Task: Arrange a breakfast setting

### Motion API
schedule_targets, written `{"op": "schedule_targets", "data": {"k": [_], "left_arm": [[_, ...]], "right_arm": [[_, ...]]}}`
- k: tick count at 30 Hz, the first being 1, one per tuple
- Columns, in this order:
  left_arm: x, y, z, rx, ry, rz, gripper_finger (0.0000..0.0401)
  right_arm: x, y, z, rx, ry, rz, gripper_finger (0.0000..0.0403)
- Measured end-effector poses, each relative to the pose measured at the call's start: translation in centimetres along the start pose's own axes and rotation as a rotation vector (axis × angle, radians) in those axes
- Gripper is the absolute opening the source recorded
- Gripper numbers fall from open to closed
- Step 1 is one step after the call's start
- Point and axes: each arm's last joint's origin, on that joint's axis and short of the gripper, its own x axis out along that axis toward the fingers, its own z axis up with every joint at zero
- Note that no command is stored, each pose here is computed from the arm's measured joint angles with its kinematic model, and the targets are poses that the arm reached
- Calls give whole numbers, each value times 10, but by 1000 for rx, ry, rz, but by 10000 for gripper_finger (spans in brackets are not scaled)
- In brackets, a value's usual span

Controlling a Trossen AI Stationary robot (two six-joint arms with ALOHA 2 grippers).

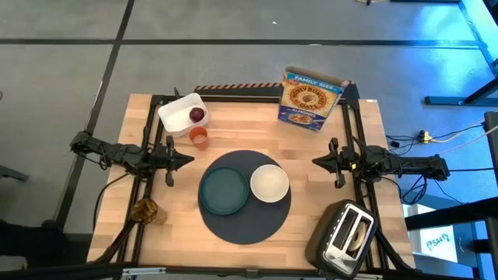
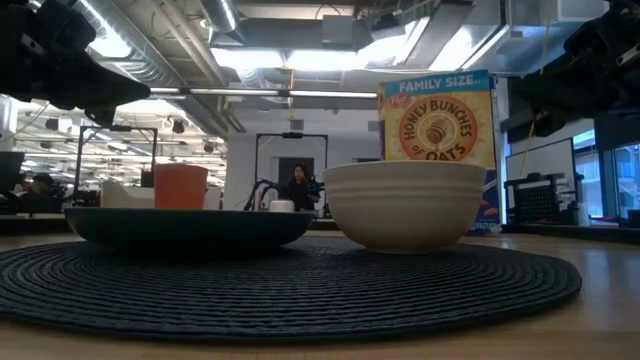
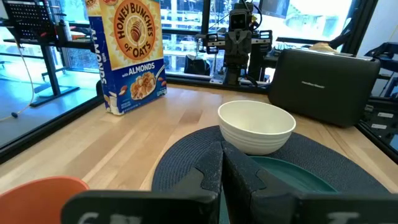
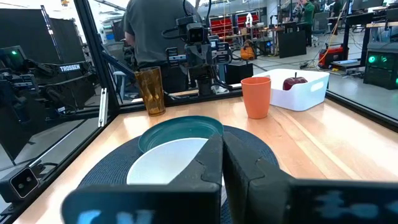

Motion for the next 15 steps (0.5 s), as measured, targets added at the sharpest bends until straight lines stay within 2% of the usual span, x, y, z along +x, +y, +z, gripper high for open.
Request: {"op": "schedule_targets", "data": {"k": [3, 5, 10, 12, 15], "left_arm": [[0, 0, 0, 0, 0, 0, 0], [0, 0, 0, 0, 0, 0, 0], [0, 0, 0, 0, 0, 0, 0], [0, 0, 0, 0, 0, 0, 0], [0, 0, 0, 0, 0, 0, 0]], "right_arm": [[0, 0, 0, -2, -2, -1, 1], [0, -1, 3, -54, -34, -56, 1], [-2, -3, 20, -73, -224, -185, 1], [-4, -3, 26, -19, -289, -186, 1], [-6, -2, 32, 150, -374, -171, 1]]}}
